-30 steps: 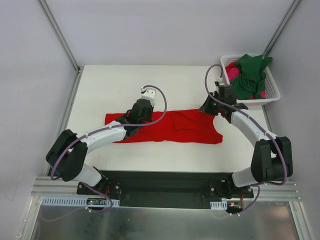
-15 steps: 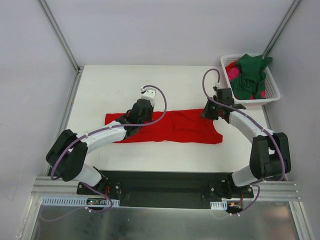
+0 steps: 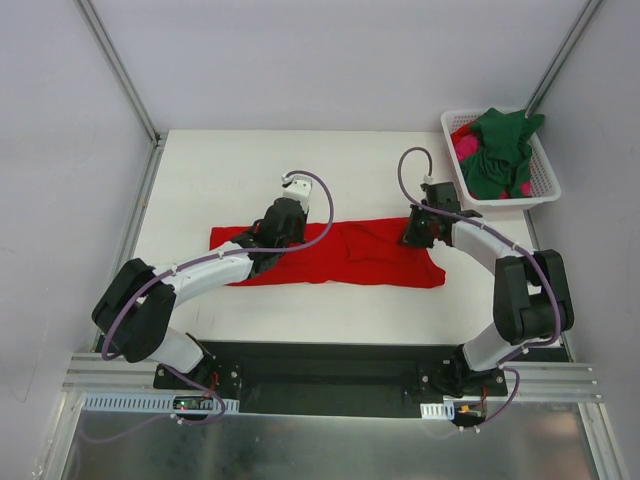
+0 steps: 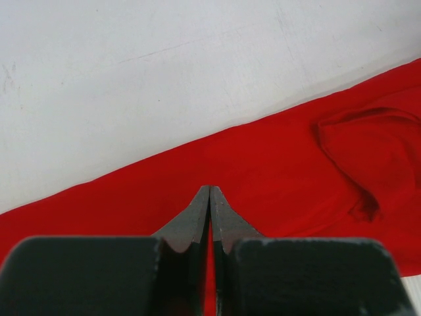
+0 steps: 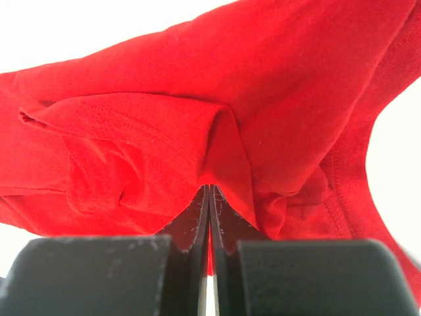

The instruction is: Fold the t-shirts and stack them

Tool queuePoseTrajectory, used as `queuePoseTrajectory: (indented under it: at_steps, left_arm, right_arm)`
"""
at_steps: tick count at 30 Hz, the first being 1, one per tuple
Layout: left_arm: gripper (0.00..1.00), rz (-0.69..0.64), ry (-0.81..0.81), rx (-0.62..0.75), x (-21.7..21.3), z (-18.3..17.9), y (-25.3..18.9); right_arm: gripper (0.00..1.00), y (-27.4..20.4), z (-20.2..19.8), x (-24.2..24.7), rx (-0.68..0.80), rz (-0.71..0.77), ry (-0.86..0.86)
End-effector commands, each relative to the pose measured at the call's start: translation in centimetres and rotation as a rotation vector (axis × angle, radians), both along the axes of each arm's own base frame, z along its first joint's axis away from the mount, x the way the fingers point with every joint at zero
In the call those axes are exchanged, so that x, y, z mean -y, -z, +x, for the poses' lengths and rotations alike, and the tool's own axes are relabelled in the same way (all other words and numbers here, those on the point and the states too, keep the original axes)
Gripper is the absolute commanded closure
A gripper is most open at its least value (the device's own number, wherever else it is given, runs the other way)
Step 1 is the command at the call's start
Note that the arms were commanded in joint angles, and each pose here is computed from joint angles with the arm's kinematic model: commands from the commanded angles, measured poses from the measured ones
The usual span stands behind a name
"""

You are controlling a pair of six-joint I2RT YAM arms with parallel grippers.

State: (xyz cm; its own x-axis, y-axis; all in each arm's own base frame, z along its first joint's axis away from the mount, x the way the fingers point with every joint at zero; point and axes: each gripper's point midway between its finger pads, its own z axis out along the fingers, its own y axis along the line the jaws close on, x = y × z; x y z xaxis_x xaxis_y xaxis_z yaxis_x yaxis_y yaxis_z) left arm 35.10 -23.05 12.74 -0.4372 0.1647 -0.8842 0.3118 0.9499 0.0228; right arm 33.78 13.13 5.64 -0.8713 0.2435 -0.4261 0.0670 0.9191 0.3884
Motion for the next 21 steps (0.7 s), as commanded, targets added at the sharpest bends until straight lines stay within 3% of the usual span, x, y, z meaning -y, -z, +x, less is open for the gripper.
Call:
queuePoseTrajectory:
  at_steps: [1, 21]
  left_arm:
    - [1.0, -0.023, -0.018, 0.014, -0.2, 0.4, -0.5]
    - [1.0, -0.016, -0.025, 0.015, -0.7, 0.4, -0.3]
  right_arm:
    - [0.99, -0.1, 0.7, -0.2, 0.028, -0.012, -0.013]
    - [0.98, -0.5, 2.1, -1.5, 0.044, 0.018, -0.018]
